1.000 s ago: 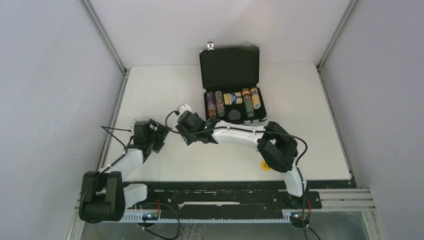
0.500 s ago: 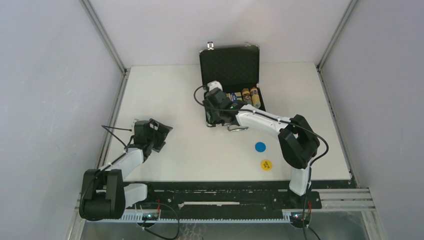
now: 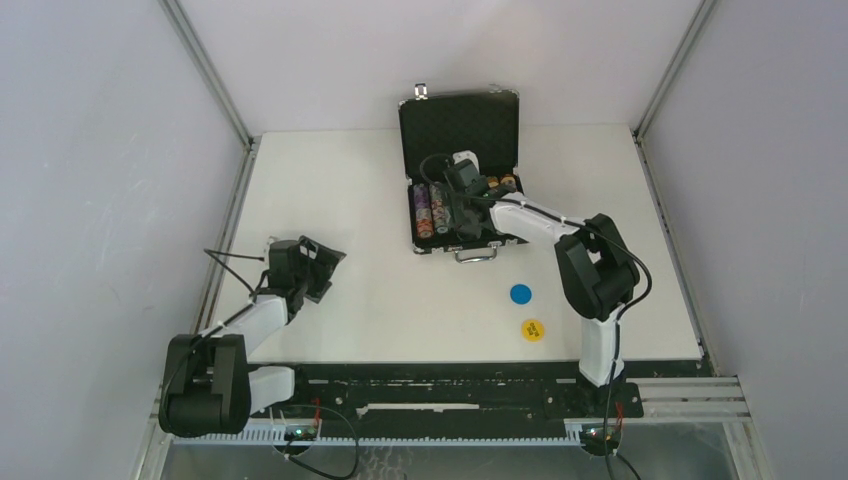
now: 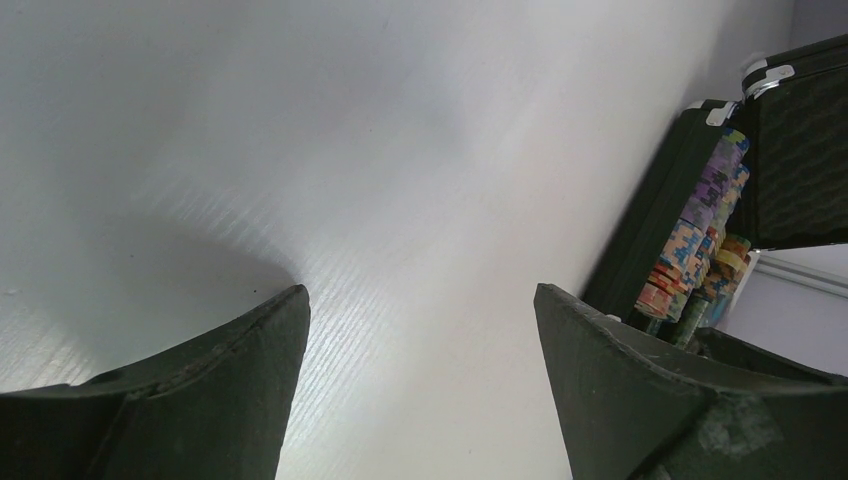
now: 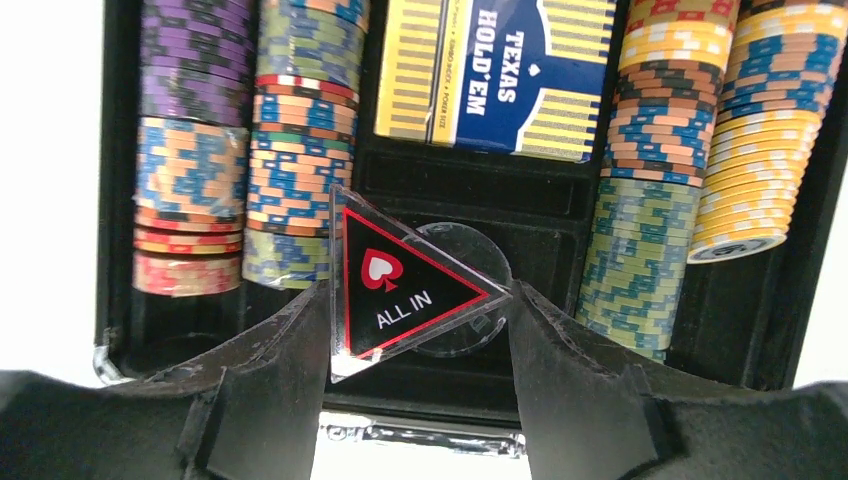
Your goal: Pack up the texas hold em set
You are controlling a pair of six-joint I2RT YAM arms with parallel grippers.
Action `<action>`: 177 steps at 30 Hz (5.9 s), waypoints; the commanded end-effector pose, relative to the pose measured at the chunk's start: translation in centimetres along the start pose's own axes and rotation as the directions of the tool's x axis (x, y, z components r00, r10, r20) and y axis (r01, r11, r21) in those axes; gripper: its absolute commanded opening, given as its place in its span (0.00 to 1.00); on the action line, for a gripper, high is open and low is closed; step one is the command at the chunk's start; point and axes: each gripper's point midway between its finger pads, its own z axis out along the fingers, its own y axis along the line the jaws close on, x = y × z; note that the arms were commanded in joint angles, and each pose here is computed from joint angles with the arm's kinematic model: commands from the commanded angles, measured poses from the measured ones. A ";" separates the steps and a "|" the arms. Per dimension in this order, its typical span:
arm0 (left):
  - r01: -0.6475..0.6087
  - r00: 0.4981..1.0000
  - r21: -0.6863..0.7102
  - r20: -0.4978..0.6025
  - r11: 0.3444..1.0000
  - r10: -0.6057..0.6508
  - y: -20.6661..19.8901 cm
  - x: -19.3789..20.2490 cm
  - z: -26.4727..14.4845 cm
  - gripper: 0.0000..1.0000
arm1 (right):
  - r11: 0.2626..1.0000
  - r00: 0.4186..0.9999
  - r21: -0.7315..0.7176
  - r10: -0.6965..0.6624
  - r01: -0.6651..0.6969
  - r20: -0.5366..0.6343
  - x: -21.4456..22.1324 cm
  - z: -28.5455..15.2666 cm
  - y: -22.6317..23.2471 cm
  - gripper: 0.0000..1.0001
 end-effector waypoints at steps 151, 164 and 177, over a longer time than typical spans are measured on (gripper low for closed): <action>-0.153 0.987 0.005 0.059 0.988 0.152 -1.4 -0.3 -1.3 0.86 | 0.968 0.968 0.053 0.243 -0.247 0.068 -5.7 -2.5 -5.4 0.90; -0.158 0.987 0.083 0.031 0.984 0.156 -3.2 1.3 -2.0 0.86 | 0.908 0.917 0.158 0.398 -0.388 -0.037 11.7 -11.9 -9.9 0.90; -0.221 0.972 0.142 -0.042 0.965 0.229 -5.7 5.2 -2.6 0.87 | 0.889 0.891 0.254 0.426 -0.381 -0.154 24.4 -14.7 -7.9 0.92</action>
